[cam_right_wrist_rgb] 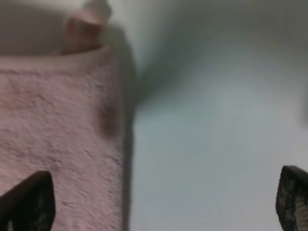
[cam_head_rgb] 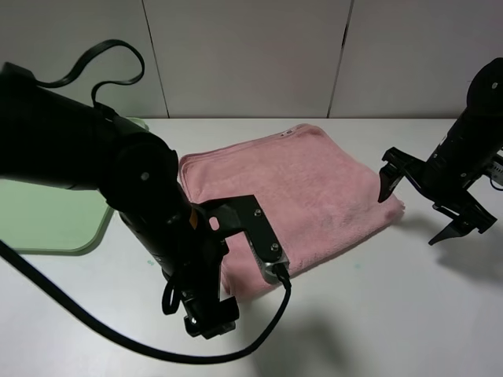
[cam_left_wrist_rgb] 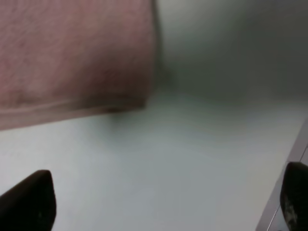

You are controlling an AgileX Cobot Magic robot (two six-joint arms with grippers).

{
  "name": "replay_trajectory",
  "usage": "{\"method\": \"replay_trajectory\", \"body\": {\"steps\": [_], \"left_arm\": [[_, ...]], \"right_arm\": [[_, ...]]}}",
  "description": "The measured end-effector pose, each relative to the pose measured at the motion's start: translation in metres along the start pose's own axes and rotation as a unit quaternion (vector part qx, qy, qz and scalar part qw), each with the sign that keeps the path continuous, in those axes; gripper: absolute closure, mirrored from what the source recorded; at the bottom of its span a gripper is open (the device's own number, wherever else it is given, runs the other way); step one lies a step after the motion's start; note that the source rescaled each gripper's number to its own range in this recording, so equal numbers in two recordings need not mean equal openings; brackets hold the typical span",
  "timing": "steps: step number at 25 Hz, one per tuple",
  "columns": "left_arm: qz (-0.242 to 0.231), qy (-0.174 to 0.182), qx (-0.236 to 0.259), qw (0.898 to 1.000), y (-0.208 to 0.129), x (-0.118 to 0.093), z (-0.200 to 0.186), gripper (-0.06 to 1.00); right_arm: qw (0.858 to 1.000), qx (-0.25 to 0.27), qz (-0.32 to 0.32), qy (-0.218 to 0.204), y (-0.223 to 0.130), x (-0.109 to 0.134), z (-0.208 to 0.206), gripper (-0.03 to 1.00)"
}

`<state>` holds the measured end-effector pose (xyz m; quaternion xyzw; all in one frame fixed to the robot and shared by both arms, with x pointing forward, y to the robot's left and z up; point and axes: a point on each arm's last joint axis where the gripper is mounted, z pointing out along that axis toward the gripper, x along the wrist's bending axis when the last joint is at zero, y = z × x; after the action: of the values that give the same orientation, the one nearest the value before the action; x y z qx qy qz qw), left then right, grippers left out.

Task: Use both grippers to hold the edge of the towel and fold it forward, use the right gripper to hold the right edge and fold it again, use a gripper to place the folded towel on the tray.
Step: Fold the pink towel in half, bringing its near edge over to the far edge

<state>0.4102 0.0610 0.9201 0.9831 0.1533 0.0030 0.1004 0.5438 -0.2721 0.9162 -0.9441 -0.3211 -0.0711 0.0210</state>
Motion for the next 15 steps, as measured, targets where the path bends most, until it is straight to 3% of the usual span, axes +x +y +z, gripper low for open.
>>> {"method": "replay_trajectory", "body": {"steps": [7, 15], "left_arm": [[0.014, 0.012, -0.022, 1.0, 0.006, -0.003, 0.001, 0.02], [0.017, 0.016, -0.028, 0.999, 0.007, -0.003, 0.001, 0.02]], "right_arm": [[1.0, -0.001, 0.008, 0.015, 0.004, 0.008, 0.01, -0.03], [1.0, 0.004, -0.025, 0.015, -0.006, 0.03, 0.026, -0.03]]}}
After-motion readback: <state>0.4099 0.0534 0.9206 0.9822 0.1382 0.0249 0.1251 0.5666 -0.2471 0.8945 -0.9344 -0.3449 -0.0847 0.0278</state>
